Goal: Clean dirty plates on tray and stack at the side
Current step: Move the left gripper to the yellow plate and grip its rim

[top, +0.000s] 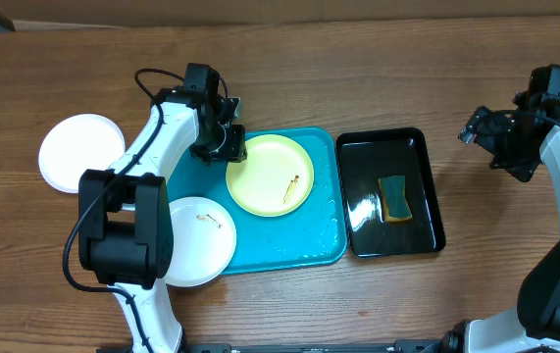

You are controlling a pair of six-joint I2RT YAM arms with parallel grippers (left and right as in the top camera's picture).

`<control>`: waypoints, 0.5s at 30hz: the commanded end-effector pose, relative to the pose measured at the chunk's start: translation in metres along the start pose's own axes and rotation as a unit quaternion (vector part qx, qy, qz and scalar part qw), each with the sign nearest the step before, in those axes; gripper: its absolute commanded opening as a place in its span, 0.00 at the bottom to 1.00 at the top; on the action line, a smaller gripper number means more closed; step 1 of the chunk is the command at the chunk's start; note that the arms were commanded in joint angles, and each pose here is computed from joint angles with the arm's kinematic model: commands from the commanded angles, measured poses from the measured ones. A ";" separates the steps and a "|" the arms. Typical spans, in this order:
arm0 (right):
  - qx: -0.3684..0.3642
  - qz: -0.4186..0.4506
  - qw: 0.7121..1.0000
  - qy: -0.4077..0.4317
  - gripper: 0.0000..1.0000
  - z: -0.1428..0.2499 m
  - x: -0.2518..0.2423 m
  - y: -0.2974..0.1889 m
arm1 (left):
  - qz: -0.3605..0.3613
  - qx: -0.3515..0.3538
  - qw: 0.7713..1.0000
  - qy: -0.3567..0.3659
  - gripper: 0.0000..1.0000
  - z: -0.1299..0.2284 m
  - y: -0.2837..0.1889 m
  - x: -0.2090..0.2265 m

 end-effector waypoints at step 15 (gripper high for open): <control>-0.022 -0.007 1.000 0.000 1.00 -0.008 0.003 -0.013 | -0.082 0.009 0.996 -0.019 0.25 0.024 0.031 -0.009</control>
Point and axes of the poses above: each gripper's point midway between its finger pads, its own y axis out along the fingers, its own x axis along the line the jaws close on, z = x × y, the point moved 4 cm from there along -y, back along the fingers, and after that the axes turned 8 degrees about -y, right-handed, at the moved point
